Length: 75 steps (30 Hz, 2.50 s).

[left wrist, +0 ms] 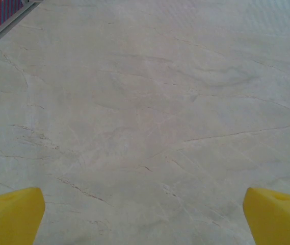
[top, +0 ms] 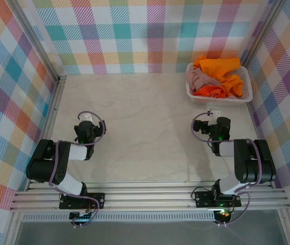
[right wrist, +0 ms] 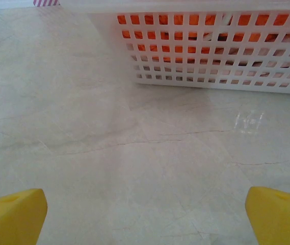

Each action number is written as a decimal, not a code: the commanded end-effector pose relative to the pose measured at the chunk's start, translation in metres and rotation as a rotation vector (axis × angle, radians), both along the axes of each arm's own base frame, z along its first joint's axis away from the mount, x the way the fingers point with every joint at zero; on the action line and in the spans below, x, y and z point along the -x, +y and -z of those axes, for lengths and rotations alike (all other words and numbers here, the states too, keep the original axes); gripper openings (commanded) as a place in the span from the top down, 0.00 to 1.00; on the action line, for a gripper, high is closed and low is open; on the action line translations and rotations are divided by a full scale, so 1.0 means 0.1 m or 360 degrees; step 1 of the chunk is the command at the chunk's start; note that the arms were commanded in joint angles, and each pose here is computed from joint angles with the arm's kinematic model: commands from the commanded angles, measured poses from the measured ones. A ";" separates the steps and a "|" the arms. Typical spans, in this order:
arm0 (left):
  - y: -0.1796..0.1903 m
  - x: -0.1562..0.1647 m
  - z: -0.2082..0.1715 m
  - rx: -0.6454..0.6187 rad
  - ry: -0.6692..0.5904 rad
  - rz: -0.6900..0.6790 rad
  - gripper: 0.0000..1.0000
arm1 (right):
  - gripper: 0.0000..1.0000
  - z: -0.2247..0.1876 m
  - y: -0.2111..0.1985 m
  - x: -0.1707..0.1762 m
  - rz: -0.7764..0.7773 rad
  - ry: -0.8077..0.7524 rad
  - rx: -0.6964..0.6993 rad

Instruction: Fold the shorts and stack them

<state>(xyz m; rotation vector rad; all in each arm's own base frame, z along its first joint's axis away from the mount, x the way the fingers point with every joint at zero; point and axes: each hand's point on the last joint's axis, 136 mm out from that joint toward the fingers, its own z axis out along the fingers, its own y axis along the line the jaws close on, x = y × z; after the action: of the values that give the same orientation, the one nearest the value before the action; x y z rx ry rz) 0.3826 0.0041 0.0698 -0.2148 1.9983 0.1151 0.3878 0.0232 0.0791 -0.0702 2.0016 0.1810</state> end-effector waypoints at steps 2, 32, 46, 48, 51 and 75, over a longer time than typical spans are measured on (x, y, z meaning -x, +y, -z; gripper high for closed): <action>0.06 -0.10 -0.13 -0.0026 -0.0073 -0.0029 0.00 | 0.00 -0.13 0.05 -0.09 -0.0030 -0.0079 -0.0034; 0.06 -0.10 -0.13 -0.0026 -0.0072 -0.0030 0.00 | 0.01 -0.13 0.05 -0.09 -0.0032 -0.0077 -0.0034; 0.06 -0.10 -0.14 -0.0025 -0.0078 -0.0031 0.00 | 0.00 -0.14 -0.01 -0.09 0.0022 -0.0080 -0.0031; 0.07 -0.10 -0.19 -0.0027 -0.0084 -0.0046 0.00 | 0.01 -0.27 -0.04 -0.08 0.0057 -0.0079 -0.0028; 0.07 -0.09 -0.42 -0.0042 -0.0045 -0.0043 0.00 | 0.00 -0.59 -0.06 -0.03 0.0076 -0.0053 -0.0027; -0.87 1.04 -2.07 0.0817 -0.0140 0.0675 0.00 | 0.06 -1.73 -0.36 -1.68 0.0293 0.0310 -0.0095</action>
<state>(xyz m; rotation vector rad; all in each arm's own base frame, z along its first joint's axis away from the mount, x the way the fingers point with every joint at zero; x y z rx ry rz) 0.2942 -0.0686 0.2769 -0.1367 1.8652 -0.5548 0.5496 -0.0085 0.2655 0.1457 2.0967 0.1173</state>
